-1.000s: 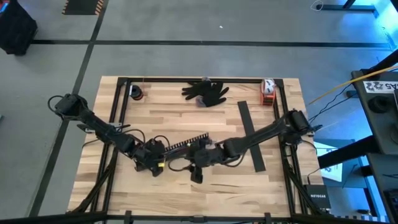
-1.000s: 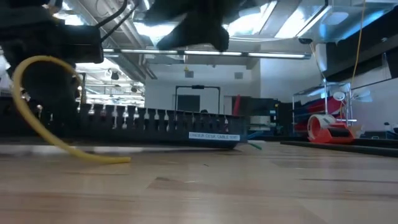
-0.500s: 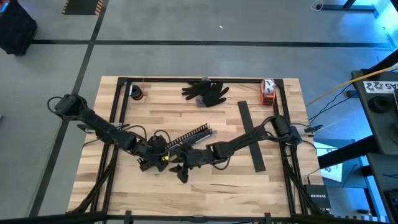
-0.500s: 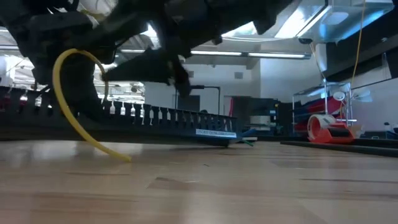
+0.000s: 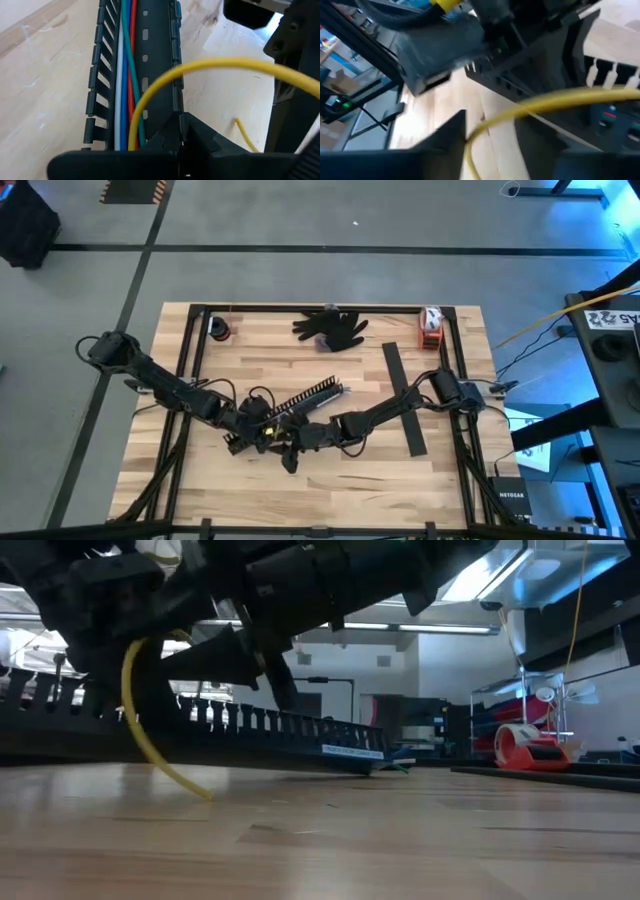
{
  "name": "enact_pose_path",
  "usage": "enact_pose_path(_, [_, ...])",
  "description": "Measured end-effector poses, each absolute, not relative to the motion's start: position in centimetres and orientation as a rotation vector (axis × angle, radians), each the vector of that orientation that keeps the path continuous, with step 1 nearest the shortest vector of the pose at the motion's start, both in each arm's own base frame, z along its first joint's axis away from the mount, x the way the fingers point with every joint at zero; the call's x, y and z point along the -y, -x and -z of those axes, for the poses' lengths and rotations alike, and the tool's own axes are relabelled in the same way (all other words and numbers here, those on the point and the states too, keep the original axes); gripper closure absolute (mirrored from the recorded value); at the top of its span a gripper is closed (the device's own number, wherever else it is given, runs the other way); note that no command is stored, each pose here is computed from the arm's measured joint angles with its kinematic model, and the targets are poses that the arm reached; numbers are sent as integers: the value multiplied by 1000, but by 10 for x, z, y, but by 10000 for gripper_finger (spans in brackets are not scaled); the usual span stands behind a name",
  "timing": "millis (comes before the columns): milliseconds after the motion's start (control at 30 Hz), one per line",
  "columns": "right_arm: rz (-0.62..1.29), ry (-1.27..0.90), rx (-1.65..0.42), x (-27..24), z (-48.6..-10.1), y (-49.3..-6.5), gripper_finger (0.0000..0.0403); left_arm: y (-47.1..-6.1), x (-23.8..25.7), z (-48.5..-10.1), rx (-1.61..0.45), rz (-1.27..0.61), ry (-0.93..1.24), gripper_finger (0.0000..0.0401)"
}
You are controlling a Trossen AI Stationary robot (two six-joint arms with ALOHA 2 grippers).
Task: Ziptie cables
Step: Put the black zip tied cables wires into the black cable duct
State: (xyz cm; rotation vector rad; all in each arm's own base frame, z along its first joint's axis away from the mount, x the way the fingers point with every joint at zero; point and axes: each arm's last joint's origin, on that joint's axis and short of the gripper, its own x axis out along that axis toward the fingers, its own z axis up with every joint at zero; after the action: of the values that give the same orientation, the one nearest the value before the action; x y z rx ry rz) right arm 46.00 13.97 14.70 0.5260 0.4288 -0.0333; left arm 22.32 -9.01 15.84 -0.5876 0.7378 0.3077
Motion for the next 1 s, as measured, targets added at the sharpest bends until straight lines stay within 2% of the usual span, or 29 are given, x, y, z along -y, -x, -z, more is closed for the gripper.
enact_pose_path(100, [81,-462,-489,-138,-140,-457,358,-223,91,-158,-742,-303,580,394])
enact_pose_path(167, [126,-402,-540,-136,-137,-453,388,-222,92,-158,-747,-292,562,394])
enact_pose_path(300, [162,-302,-645,-131,-146,-442,380,-218,98,-157,-779,-241,504,394])
enact_pose_path(467, [145,-95,-864,-119,-170,-417,397,-207,107,-152,-888,-182,407,394])
enact_pose_path(600, [139,26,-1016,-105,-186,-397,391,-199,111,-149,-942,-170,345,394])
enact_pose_path(833, [49,54,-1147,-99,-188,-386,387,-198,112,-149,-939,-154,323,394])
enact_pose_path(1000, [77,83,-1233,-95,-197,-382,387,-200,113,-150,-926,-148,331,394])
